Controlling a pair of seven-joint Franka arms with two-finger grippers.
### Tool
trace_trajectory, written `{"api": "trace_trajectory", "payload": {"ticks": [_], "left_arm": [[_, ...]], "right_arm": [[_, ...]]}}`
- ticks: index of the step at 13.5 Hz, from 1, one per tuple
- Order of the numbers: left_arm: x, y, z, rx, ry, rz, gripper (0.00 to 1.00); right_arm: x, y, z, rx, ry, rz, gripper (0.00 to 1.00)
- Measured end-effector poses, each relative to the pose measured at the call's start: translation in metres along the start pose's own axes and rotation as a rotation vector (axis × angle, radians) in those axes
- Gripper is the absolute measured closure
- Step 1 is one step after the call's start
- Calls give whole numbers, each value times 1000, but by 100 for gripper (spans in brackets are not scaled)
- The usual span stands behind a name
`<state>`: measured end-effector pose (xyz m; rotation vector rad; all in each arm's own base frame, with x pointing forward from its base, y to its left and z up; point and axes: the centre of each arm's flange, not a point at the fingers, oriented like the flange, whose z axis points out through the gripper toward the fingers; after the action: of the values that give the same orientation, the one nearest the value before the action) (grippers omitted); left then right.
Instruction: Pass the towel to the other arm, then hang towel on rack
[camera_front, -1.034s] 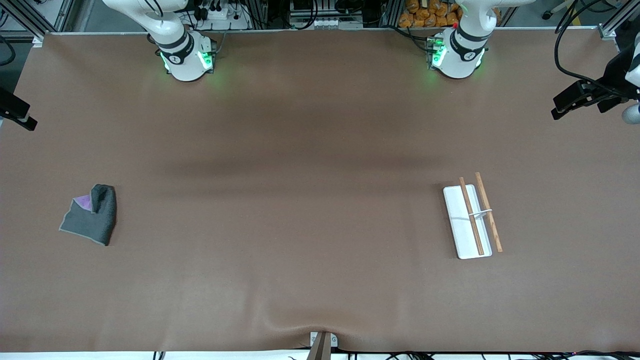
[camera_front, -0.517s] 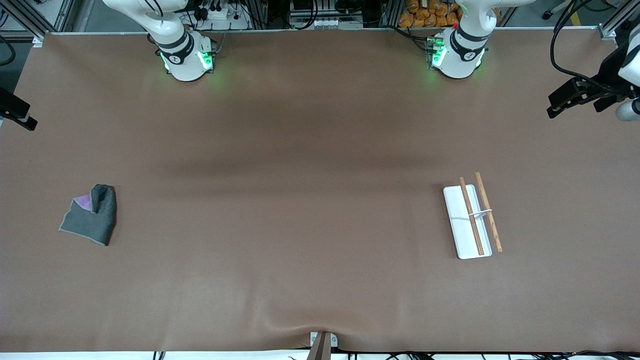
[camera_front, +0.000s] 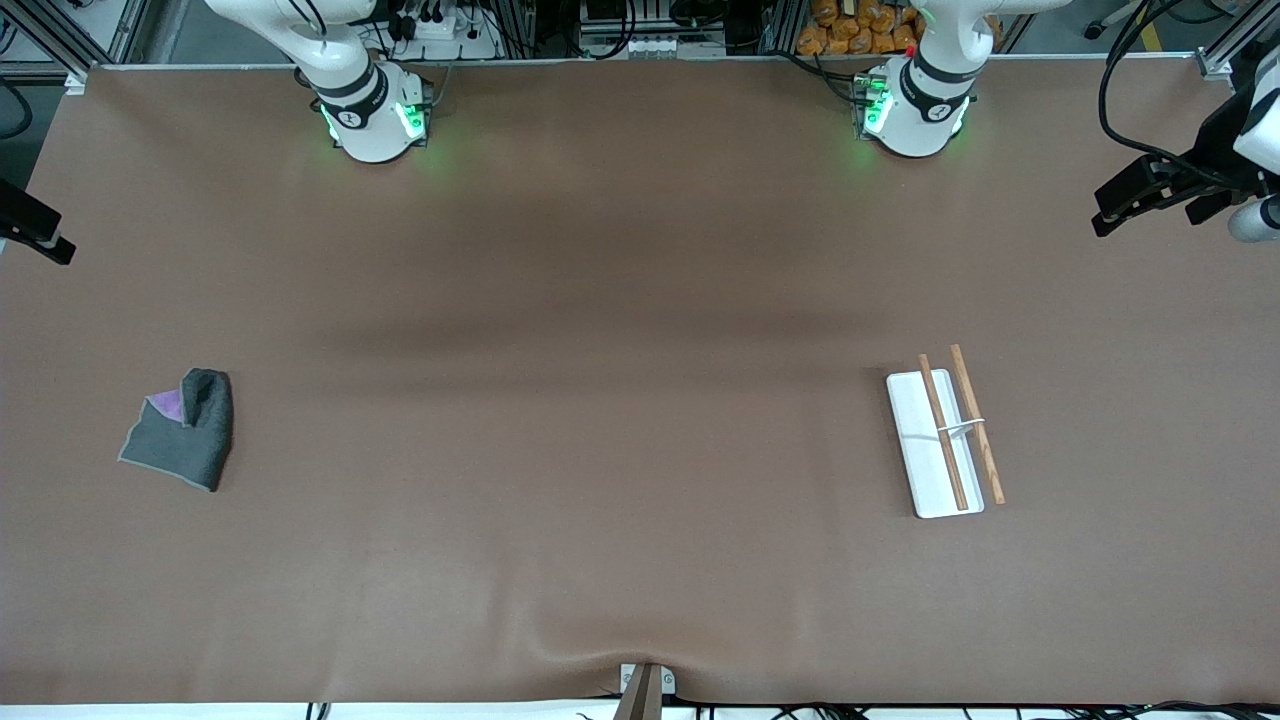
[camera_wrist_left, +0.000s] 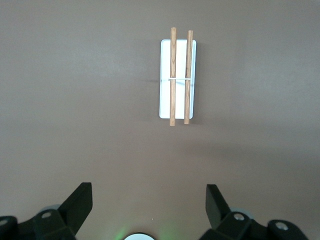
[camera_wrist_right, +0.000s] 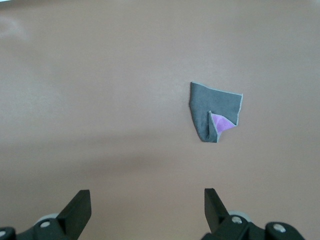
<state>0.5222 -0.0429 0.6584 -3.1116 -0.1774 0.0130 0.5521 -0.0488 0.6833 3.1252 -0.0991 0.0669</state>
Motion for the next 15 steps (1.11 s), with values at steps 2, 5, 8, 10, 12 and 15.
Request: {"api": "trace_trajectory", "payload": {"ticks": [2, 5, 8, 10, 12, 15], "left_arm": [[0, 3, -1, -1, 4, 5, 0], [-1, 5, -1, -1, 5, 9, 0], [0, 4, -1, -1, 4, 8, 0], [0, 4, 0, -1, 4, 8, 0], [1, 4, 1, 0, 2, 8, 0], [1, 4, 1, 0, 0, 8, 0]], "right_arm": [[5, 3, 13, -8, -24, 4, 0], [19, 11, 37, -35, -57, 16, 0], [25, 14, 48, -59, -74, 18, 0], [36, 20, 73, -61, -113, 27, 0], [48, 32, 102, -64, -151, 46, 0], [53, 45, 121, -65, -183, 65, 0]]}}
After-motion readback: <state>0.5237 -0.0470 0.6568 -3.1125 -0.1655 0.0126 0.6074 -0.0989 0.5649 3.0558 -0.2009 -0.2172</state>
